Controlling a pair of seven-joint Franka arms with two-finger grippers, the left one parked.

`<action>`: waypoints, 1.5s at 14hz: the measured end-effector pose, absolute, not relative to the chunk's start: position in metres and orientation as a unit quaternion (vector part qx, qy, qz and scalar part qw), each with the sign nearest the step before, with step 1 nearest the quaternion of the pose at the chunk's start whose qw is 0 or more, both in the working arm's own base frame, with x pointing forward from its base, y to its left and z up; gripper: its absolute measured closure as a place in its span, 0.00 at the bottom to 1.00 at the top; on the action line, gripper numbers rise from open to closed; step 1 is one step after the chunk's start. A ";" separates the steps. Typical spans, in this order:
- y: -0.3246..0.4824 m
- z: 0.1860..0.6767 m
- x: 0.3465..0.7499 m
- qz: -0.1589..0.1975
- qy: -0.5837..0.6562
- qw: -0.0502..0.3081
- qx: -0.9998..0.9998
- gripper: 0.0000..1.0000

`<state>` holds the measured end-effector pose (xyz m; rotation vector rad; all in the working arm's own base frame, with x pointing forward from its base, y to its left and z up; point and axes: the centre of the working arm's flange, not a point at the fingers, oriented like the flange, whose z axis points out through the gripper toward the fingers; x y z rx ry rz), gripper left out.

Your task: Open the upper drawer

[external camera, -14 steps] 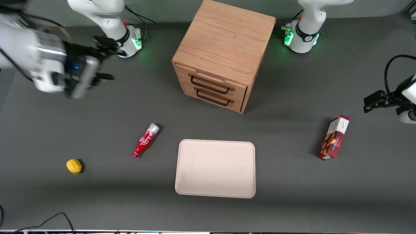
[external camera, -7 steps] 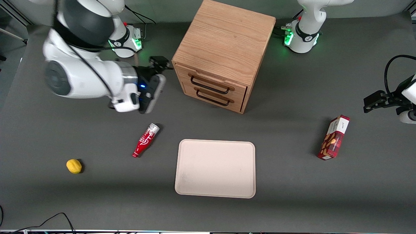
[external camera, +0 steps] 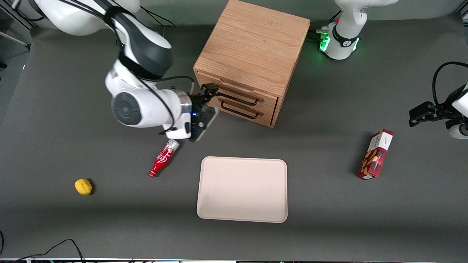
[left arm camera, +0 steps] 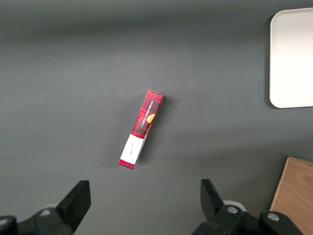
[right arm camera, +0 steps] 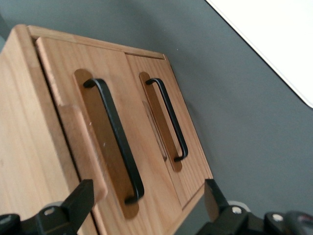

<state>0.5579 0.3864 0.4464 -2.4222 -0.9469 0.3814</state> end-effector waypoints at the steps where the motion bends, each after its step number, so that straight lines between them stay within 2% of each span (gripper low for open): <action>1: 0.395 0.439 0.556 0.141 -0.347 0.252 -0.892 0.00; 12: 0.442 0.397 0.516 0.146 -0.359 0.229 -0.893 0.00; 21: 0.444 0.391 0.513 0.143 -0.359 0.223 -0.895 0.00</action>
